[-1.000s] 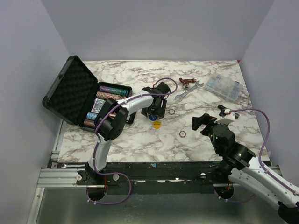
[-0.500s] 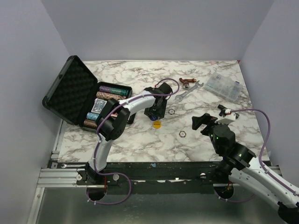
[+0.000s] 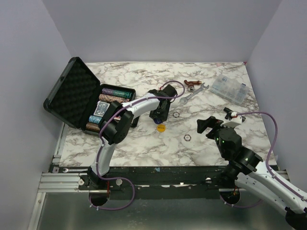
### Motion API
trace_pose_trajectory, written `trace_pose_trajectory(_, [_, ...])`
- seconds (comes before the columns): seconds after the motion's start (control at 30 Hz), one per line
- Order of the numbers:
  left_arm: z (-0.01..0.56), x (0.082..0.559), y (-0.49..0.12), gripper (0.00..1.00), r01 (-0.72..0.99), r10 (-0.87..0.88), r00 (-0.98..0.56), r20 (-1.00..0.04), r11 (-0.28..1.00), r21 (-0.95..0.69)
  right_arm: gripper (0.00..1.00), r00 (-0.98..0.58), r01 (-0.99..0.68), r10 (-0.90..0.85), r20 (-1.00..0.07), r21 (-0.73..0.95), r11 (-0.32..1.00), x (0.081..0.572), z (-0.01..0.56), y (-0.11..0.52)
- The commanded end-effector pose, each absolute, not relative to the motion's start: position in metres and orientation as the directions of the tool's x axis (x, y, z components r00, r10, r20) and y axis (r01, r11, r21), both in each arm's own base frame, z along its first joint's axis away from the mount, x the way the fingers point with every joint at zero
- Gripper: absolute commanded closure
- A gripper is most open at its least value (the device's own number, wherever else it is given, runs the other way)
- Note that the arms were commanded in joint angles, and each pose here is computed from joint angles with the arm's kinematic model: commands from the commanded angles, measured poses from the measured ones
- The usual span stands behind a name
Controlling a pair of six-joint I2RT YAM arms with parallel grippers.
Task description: Pack up texas hold em set
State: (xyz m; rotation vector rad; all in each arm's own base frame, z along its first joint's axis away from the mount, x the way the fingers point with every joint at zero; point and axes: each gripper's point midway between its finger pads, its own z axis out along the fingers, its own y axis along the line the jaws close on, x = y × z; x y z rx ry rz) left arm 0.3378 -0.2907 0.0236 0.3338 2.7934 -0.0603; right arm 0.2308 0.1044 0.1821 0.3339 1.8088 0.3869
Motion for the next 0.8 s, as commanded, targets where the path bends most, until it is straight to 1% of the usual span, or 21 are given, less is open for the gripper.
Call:
trace_pose_trajectory(0.0, [0.029,0.343,-0.278,0.7,0.25,0.26,-0.905,-0.338,0.966,0.072,0.0,-0.256,0.018,0.428,-0.867,0.438,0.899,0.231,0.185,0.106])
trace_pose_trajectory(0.23, [0.075,0.357,-0.27,0.71,0.249,0.266,-0.857,-0.441,0.964,0.099,0.0,-0.256,0.019,0.428,-0.867,0.438,0.899,0.232,0.185,0.106])
trace_pose_trajectory(0.37, [0.096,0.376,-0.243,0.72,0.179,0.199,-0.853,-0.482,0.98,0.087,0.0,-0.256,0.018,0.427,-0.867,0.437,0.899,0.232,0.185,0.106])
trace_pose_trajectory(0.43, [0.107,0.388,-0.22,0.73,0.114,0.132,-0.859,-0.495,0.991,0.066,0.0,-0.258,0.019,0.425,-0.868,0.435,0.9,0.232,0.184,0.106])
trace_pose_trajectory(0.57, [0.122,0.407,-0.152,0.74,-0.076,-0.043,-0.861,-0.507,0.996,0.044,0.0,-0.255,0.017,0.428,-0.867,0.439,0.898,0.231,0.185,0.106])
trace_pose_trajectory(0.77, [0.117,0.403,-0.06,0.74,-0.266,-0.204,-0.853,-0.481,0.962,0.063,0.0,-0.251,0.02,0.429,-0.868,0.439,0.898,0.231,0.186,0.105])
